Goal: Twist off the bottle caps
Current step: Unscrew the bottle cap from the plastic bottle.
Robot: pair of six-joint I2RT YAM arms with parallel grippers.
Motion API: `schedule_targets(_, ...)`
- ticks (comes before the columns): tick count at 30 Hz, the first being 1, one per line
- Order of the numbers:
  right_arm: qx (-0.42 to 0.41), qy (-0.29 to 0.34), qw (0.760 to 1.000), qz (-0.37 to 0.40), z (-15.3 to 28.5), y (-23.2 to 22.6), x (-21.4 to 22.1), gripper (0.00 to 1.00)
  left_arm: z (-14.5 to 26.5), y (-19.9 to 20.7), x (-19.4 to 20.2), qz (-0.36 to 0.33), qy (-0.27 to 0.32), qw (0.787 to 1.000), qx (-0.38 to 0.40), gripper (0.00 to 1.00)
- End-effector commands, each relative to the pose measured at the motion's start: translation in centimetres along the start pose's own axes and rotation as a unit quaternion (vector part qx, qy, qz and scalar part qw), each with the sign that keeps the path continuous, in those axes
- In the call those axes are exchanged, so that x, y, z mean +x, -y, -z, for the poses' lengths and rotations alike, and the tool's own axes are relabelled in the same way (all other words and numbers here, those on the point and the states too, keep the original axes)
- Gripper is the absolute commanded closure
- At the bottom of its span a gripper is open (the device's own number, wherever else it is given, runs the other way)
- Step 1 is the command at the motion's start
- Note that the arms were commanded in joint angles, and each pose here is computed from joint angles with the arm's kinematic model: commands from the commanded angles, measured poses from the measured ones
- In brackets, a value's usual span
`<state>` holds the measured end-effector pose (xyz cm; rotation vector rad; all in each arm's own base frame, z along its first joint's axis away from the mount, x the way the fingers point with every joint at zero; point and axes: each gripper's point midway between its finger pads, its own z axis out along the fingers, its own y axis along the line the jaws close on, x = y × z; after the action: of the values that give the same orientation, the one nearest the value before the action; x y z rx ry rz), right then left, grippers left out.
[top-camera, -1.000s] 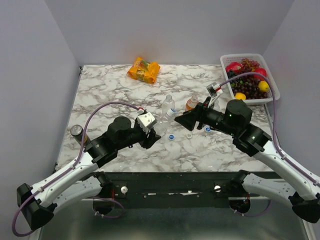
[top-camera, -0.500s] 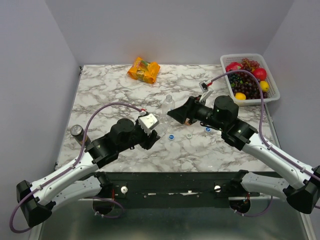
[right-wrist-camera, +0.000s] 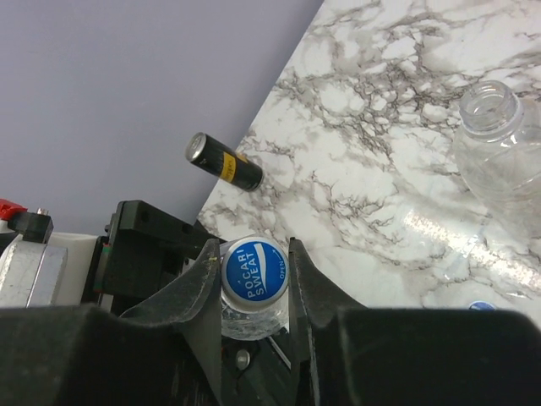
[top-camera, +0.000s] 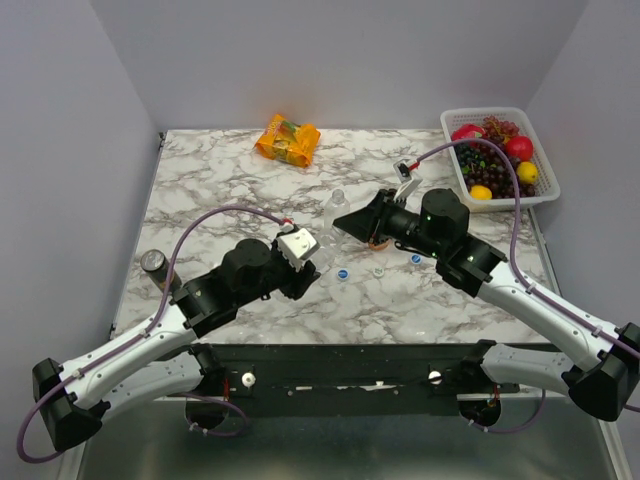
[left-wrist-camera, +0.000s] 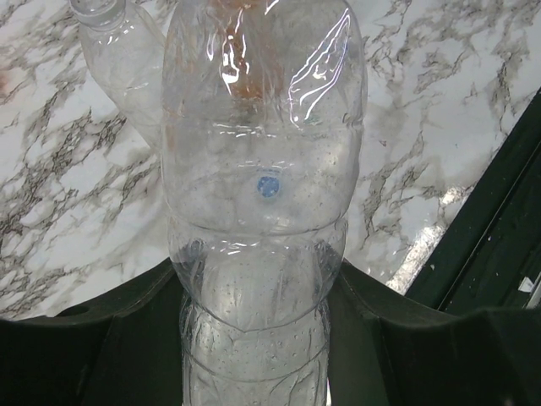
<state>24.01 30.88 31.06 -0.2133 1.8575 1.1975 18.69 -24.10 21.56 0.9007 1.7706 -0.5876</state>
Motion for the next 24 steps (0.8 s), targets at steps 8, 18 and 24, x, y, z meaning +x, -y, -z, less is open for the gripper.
schedule_targets(8, -0.079, -0.011, 0.996, 0.03, 0.2, -2.5, 0.6, 0.99, 1.5, 2.9, -2.9, -0.025, 0.054, 0.994, 0.092, 0.69)
schedule_targets(18, -0.183, -0.052, 0.975, 0.115, 2.4, -4.9, 2.4, 0.99, 3.7, 7.7, -4.3, -0.011, 0.094, 0.956, 0.277, 0.69)
schedule_targets(24, -0.244, -0.081, 0.955, 0.146, 3.7, -5.7, 4.2, 0.99, 5.7, 9.9, -5.0, 0.001, 0.111, 0.921, 0.374, 0.69)
